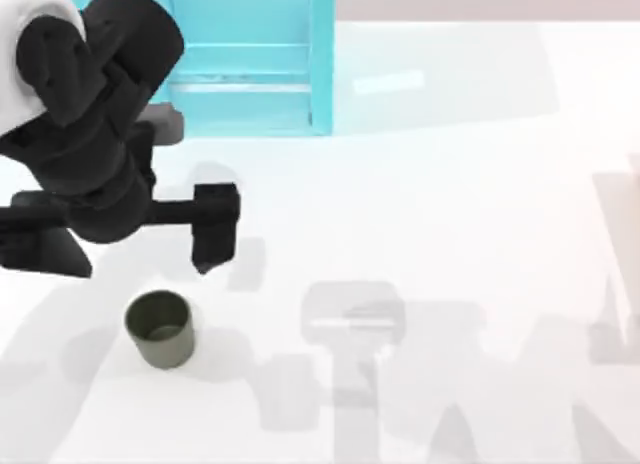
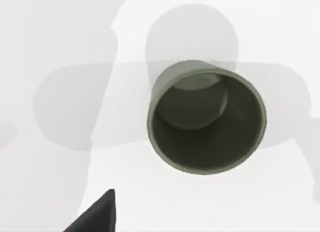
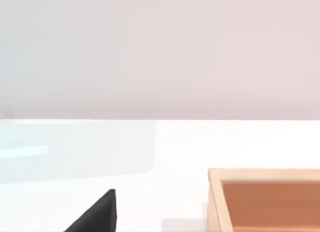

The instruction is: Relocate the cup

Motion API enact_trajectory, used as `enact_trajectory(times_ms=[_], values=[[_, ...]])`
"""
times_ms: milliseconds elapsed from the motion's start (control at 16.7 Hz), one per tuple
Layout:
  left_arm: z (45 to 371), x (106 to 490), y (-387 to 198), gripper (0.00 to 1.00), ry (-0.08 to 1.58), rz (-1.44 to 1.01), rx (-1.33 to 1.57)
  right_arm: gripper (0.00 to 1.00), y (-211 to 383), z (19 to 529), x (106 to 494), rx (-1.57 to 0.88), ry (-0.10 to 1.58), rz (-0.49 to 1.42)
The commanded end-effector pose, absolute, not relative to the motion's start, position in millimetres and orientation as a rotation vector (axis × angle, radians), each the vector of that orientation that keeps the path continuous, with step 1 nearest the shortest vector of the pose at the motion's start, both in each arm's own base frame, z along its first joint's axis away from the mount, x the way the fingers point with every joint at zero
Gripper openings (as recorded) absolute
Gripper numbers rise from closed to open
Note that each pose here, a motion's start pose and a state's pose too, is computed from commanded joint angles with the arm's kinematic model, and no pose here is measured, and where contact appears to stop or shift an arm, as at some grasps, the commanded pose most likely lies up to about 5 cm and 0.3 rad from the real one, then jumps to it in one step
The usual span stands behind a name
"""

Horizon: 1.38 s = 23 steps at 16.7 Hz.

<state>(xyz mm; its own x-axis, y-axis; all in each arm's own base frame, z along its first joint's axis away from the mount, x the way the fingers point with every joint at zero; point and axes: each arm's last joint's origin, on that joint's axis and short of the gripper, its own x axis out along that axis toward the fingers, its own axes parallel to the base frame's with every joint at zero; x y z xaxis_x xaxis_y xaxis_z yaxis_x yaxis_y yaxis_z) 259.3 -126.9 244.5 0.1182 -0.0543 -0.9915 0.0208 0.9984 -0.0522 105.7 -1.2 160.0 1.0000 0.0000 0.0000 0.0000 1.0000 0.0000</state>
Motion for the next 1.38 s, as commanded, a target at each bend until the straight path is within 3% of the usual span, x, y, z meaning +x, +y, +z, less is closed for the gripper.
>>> enact_trajectory(times_ms=[240,720,1200,1380], values=[[238.6,276.3,-152.5,1.0,1.56,-0.019,0.013,1.0,-1.2,160.0,105.7,0.0,0.0,0.0],[233.3,279.2,-154.9,1.0,1.572,-0.013,0.016,1.0,-1.2,160.0,105.7,0.0,0.0,0.0],[149.2,280.8,-156.9,1.0,1.565,-0.017,0.015,1.0,-1.2,160.0,105.7,0.0,0.0,0.0],[138.2,278.7,-156.0,1.0,1.571,-0.014,0.017,1.0,-1.2,160.0,105.7,0.0,0.0,0.0]])
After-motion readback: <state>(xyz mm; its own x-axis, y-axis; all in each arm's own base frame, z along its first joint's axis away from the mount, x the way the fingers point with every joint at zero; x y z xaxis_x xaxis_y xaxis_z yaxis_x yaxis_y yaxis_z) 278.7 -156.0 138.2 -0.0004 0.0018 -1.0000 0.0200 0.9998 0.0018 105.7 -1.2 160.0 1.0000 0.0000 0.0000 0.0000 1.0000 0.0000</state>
